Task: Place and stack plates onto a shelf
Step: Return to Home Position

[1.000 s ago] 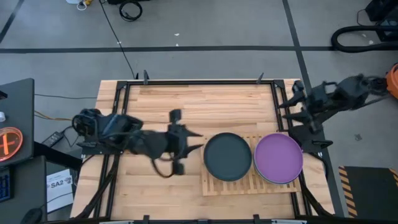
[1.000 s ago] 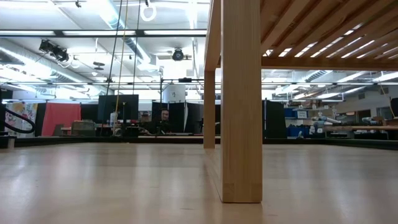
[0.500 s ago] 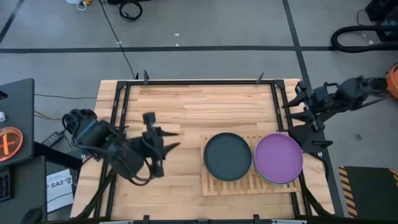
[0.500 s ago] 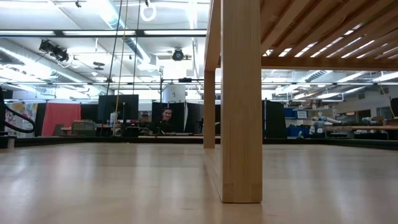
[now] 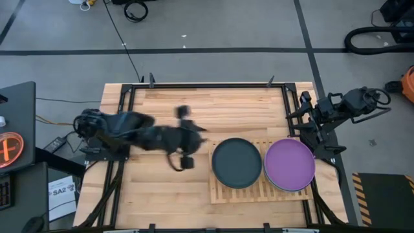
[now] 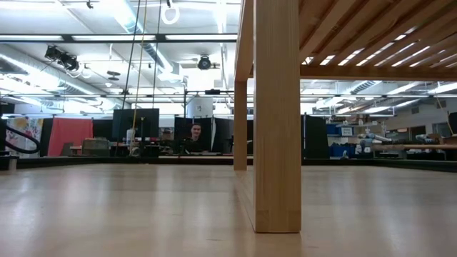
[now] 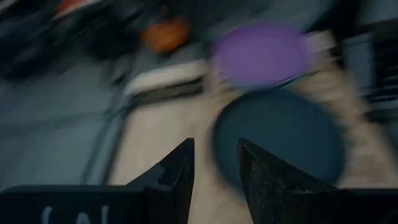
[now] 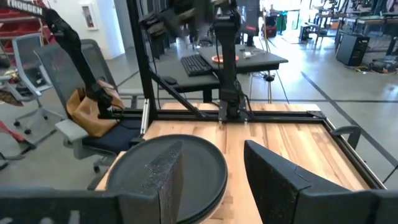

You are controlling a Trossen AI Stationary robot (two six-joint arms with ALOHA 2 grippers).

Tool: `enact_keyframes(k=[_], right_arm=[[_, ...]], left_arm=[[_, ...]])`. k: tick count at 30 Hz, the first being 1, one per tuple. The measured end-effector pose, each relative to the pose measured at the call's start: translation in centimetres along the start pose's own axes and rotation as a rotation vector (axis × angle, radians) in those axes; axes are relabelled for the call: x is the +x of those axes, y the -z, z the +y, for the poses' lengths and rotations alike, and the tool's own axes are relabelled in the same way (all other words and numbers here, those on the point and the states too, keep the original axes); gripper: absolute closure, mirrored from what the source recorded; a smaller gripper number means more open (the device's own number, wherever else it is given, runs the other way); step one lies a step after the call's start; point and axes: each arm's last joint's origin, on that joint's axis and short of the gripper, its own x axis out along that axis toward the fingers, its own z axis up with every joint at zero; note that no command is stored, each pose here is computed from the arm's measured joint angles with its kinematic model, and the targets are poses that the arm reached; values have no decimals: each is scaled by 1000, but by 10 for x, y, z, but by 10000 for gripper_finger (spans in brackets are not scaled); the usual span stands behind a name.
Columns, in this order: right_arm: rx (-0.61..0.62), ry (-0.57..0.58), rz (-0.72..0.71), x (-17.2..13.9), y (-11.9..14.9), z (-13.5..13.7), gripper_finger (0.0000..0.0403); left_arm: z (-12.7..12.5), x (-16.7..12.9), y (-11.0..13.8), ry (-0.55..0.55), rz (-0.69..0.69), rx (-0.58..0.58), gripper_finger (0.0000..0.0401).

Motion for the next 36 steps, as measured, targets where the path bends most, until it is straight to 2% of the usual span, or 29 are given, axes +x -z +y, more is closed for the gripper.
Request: enact_keyframes(k=[4,6,10,13,17,22,24,28,31,34,36], right_arm=[[5,-1,-12,0,-1,0,231],[16,-2,-12,0,-1,0,231],[34,-34,-8,0,-1,1,231],[33,-39,-7,0,-1,1,231],[35,-39,-10,-3,0,0,231],[50,-41,-32,-10,0,-2,231],[54,-45,-36,-12,0,-3,231],[71,-50,-39,-13,1,-3,231],[72,-54,-42,-13,0,-3,231],[71,-60,-40,-13,0,-3,231],[70,-65,-39,-13,1,-3,231]], left_arm=[[9,39,-4,299,-183,85,276],[24,46,-3,389,-222,97,276],[63,36,1,509,-244,68,276],[81,23,9,605,-220,70,276],[86,7,19,686,-165,96,276],[82,-8,26,714,-104,112,276],[85,-15,23,653,-118,99,276],[93,-31,17,430,-153,42,276],[89,-32,13,273,-153,28,276],[81,-31,14,86,-95,-4,276],[74,-33,17,11,-50,0,276]])
